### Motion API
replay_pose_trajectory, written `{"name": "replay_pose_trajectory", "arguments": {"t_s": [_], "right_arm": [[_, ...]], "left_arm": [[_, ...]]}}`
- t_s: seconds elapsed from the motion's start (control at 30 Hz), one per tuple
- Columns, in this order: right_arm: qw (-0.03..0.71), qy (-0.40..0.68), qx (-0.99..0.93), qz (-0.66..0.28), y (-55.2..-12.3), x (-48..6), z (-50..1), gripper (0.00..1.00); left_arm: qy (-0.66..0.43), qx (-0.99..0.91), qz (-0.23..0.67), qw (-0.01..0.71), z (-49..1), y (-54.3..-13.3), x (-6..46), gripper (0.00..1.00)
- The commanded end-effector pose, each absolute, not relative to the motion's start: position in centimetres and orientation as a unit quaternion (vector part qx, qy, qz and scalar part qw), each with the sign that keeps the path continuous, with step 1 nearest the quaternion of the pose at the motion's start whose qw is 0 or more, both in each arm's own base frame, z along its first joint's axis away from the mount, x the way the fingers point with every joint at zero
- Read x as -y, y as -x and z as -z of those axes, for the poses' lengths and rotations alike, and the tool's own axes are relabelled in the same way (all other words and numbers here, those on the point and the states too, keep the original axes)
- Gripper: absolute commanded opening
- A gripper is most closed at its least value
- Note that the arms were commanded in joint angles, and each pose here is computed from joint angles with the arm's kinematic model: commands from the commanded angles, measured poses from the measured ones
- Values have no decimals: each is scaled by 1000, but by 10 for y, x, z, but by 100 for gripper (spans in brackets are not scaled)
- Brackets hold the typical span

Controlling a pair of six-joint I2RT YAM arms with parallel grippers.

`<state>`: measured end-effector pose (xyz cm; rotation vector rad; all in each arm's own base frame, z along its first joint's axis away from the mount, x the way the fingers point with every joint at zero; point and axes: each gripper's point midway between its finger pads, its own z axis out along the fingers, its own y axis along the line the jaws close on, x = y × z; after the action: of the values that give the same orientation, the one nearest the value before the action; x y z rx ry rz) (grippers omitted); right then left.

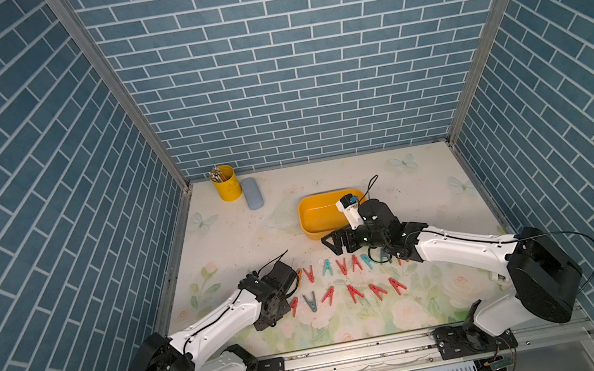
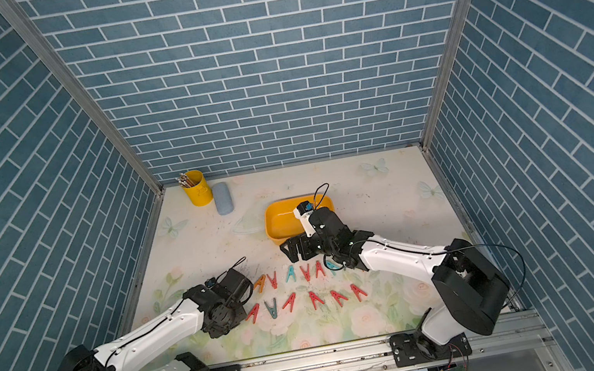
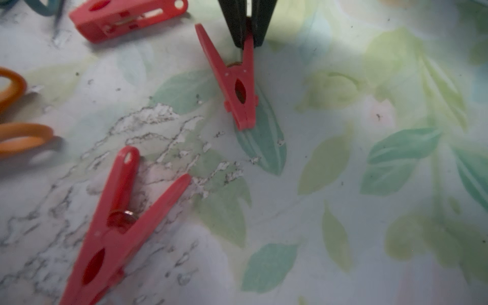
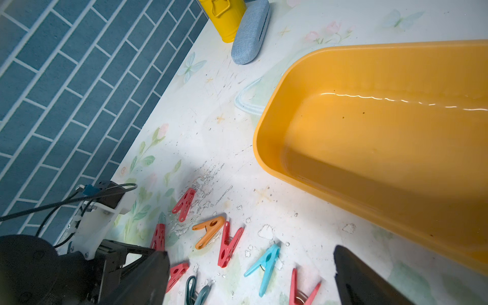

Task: Take the clothespins out of the storage box
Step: Place the clothespin at the center of the board, then adjust the storage box at the center of the board.

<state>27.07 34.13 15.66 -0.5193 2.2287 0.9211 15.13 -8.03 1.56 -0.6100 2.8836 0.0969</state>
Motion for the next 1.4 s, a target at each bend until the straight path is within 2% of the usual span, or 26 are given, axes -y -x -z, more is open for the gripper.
{"name": "replay_pose_trajectory", "arguments": {"t_s": [0.0,0.17,0.33,0.43,0.5,0.6,0.87,1.1,1.2,1.37], "right_arm": [[337,190,-851,-355,-274,-344,-165,99],[353,185,-857,-328,-282,-337,-167,99],[368,175,-858,-314,-292,-327,-172,99],[372,171,-859,-308,-297,-321,-175,99],[382,162,-860,-297,-304,-314,-177,100],[388,151,-861,-293,-311,-306,-179,99],[396,115,-869,-274,-331,-277,-179,99],[408,87,-874,-248,-343,-251,-181,99],[410,80,-876,-240,-345,-244,-181,99],[415,75,-874,-241,-344,-241,-185,100]], "left_arm": [[208,-973,-39,88,-15,-148,79,23],[208,-972,-48,99,-29,-155,78,43],[207,-968,-26,136,-61,-176,89,51],[203,-963,-3,176,-90,-200,101,69],[198,-959,9,202,-107,-215,108,77],[189,-953,21,238,-130,-238,118,100],[150,-945,52,285,-157,-300,158,99],[105,-950,57,287,-147,-354,197,98],[84,-957,50,271,-131,-376,209,89],[65,-967,31,243,-101,-407,212,60]]}}
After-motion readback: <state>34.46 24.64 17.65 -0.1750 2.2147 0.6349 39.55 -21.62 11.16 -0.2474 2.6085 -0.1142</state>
